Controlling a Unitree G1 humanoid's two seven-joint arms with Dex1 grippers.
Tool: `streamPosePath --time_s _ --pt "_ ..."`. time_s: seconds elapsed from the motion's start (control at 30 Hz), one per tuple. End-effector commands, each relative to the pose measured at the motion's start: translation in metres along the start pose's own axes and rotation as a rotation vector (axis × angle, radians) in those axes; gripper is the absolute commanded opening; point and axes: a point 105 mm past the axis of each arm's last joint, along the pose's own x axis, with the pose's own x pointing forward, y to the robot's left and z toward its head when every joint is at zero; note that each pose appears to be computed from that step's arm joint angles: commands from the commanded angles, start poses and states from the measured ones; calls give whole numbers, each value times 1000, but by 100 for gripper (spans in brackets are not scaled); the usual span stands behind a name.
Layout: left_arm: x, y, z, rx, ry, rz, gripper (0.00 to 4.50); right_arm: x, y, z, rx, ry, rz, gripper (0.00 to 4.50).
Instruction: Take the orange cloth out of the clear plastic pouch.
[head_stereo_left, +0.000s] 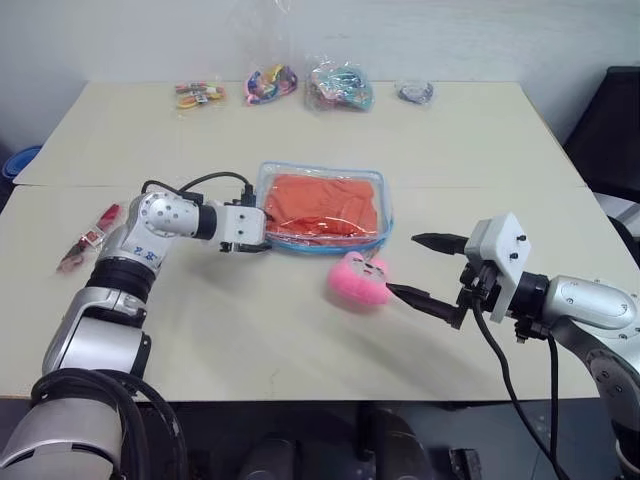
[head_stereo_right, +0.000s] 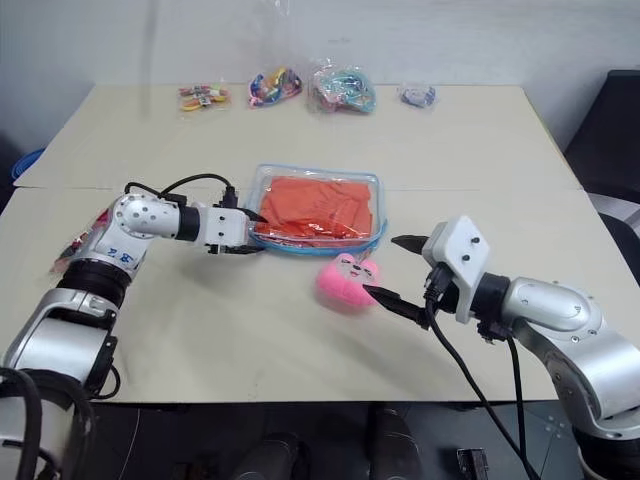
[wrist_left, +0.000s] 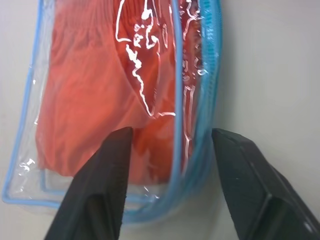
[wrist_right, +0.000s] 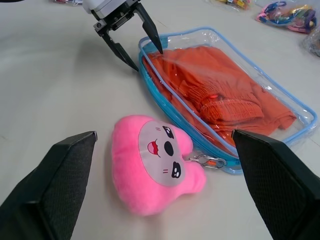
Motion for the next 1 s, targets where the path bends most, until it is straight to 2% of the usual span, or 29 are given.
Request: streamPosePath --time_s 0.03,0.13,0.2,0.33,0.53,0.73,1.0 --pt "-4 12 7 26 -27 46 148 -3 3 11 -53 -23 13 450" --pt "-7 11 8 24 -41 35 50 -3 3 11 -54 -19 19 450" --pt "-11 7 6 35 -42 14 3 -4 2 10 -55 -15 23 450" --pt "-27 -1 3 48 -47 -21 3 -4 3 9 -59 -9 46 450" --pt "-73 -18 -8 103 7 -53 3 -7 19 4 -42 16 184 450" --pt "-105 -41 -5 92 20 -86 3 -8 29 1 -25 24 270 450" --pt "-90 -48 -9 102 23 -50 3 -3 28 1 -27 21 297 450"
